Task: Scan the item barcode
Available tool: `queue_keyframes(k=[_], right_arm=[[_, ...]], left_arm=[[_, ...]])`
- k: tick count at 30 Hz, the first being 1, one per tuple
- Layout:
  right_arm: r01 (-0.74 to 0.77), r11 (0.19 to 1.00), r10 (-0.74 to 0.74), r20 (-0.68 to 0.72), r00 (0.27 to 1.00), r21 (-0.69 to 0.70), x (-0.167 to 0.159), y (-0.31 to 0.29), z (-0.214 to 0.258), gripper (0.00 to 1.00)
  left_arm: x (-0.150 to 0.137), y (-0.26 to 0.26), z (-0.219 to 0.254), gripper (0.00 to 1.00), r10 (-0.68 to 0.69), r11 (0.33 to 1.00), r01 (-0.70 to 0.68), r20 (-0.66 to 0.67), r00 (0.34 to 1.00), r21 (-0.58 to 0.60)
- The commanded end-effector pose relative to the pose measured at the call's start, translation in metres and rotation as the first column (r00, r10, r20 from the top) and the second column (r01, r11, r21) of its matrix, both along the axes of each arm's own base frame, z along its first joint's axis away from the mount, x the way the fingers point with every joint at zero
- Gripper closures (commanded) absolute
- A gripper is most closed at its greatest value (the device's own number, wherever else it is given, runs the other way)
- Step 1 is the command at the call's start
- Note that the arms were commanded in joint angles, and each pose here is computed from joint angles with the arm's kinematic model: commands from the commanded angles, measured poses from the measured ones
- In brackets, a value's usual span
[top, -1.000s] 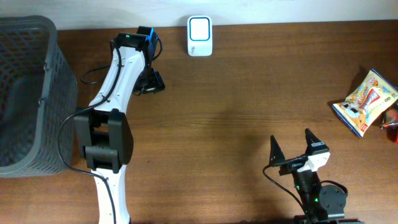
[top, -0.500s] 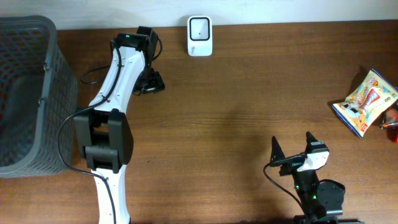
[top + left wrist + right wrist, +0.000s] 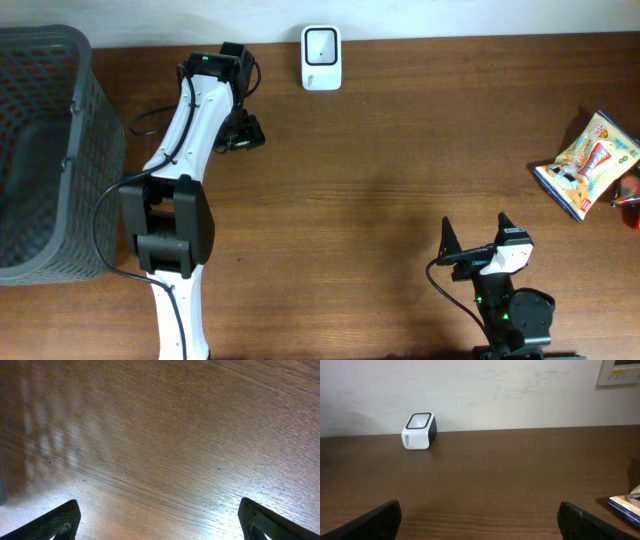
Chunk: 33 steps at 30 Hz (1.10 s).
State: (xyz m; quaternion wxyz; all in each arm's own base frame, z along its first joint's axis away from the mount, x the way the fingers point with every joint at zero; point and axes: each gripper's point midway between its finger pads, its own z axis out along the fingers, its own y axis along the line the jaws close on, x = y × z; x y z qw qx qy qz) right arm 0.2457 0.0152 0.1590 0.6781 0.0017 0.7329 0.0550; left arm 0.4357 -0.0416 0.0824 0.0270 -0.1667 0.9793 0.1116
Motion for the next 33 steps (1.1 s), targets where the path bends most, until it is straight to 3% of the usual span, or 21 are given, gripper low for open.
queue_keyframes(k=[1,33], right_arm=[[0.006,1.000,-0.006,-0.003,1.000,0.002,-0.0001,-0.0004,-0.0030,0.02],[0.047,0.997,-0.048,-0.002,0.999,-0.054,0.0003,-0.0082,-0.0038,0.02]], left_arm=[[0.0007,0.0020,0.0004,0.01,0.016,1.000,-0.016,0.004,1.000,0.003],[0.0007,0.0020,0.0004,0.01,0.016,1.000,-0.016,0.004,1.000,0.003]])
